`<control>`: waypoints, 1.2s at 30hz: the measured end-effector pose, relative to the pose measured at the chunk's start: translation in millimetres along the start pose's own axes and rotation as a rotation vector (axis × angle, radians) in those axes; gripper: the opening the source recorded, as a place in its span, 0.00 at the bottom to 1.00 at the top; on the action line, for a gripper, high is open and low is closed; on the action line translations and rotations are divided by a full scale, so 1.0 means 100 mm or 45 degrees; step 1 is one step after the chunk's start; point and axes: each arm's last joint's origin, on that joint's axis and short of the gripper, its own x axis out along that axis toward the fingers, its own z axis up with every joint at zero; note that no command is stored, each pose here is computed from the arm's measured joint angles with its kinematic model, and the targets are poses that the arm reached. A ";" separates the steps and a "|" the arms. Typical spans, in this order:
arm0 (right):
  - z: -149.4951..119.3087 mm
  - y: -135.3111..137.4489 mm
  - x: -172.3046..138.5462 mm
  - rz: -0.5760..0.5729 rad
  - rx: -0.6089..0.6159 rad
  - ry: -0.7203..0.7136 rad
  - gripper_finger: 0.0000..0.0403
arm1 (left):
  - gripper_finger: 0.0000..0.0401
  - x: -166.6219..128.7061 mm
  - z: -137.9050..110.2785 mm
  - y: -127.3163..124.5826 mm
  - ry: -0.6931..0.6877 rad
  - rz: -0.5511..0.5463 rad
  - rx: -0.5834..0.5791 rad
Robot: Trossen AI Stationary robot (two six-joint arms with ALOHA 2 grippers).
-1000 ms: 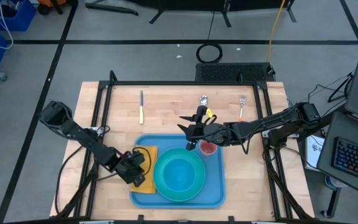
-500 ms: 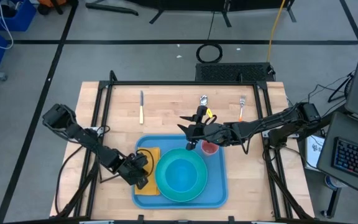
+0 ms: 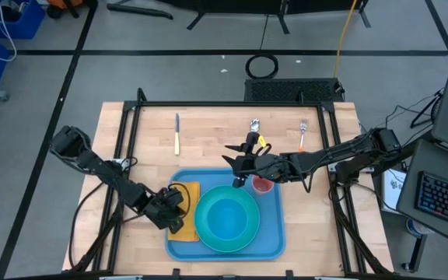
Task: Set up tray
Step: Put the yellow napkin on the blue tray at the left of the light blue plate
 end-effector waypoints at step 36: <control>0.00 0.00 0.00 0.000 0.000 0.000 0.37 | 0.00 0.16 0.21 0.49 -0.095 0.272 -0.060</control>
